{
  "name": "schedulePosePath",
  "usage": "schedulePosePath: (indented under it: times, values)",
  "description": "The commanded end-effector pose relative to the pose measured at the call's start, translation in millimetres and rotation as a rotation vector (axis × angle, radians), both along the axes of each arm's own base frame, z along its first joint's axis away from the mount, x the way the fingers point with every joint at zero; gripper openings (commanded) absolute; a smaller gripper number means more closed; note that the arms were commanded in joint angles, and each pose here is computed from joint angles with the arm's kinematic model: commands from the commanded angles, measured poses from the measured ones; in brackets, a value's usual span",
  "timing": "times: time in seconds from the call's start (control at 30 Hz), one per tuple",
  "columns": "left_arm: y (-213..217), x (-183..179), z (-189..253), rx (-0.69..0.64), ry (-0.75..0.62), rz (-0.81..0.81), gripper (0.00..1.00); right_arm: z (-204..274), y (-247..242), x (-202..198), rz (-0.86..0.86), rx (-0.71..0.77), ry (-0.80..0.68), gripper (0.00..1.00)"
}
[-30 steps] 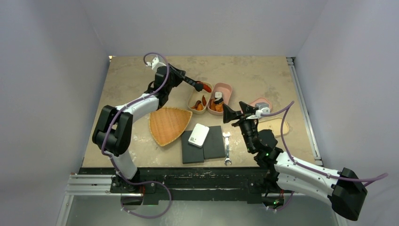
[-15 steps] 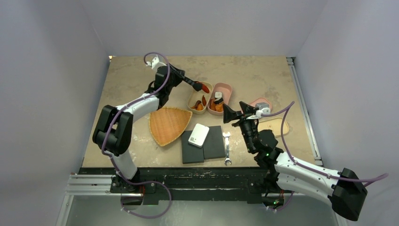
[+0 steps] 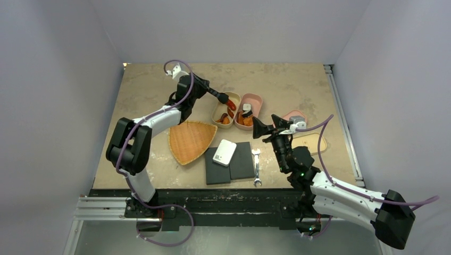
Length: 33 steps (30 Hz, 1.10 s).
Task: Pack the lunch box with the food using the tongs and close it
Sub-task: Place the fake food in the packing box, then place the clamp at the center of the board.
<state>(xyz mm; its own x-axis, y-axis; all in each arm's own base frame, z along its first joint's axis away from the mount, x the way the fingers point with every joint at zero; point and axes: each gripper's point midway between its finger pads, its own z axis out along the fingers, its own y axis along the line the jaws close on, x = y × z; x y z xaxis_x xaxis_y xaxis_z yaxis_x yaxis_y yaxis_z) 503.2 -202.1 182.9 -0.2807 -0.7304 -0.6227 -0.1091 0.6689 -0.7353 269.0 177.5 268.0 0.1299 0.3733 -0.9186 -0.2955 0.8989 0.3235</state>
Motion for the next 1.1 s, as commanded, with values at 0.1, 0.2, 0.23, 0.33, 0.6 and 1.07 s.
schedulePosePath:
  times: [0.1, 0.2, 0.23, 0.33, 0.6, 1.07]
  values:
    - [13.6, -1.3, 71.8, 0.025, -0.152, 0.040, 0.24, 6.8, -6.9, -0.7, -0.021, 0.039, -0.017, 0.82]
    - [32.4, -1.5, 77.6, 0.034, -0.149, 0.054, 0.25, 7.1, -7.3, -0.7, -0.022, 0.040, -0.018, 0.82]
    - [40.8, -0.8, 77.1, 0.030, -0.145, 0.060, 0.25, 7.0, -7.5, -0.8, -0.022, 0.040, -0.018, 0.82]
    - [67.5, -0.5, 72.1, 0.042, -0.119, 0.083, 0.25, 7.3, -7.5, -0.8, -0.023, 0.039, -0.018, 0.82]
    - [125.3, -7.1, 21.3, 0.029, 0.000, 0.164, 0.24, 6.3, -6.0, -0.2, -0.019, 0.036, -0.016, 0.82]
    - [160.4, -35.1, -79.4, -0.088, 0.210, 0.285, 0.36, 3.3, -7.5, 0.3, -0.029, 0.027, -0.009, 0.82]
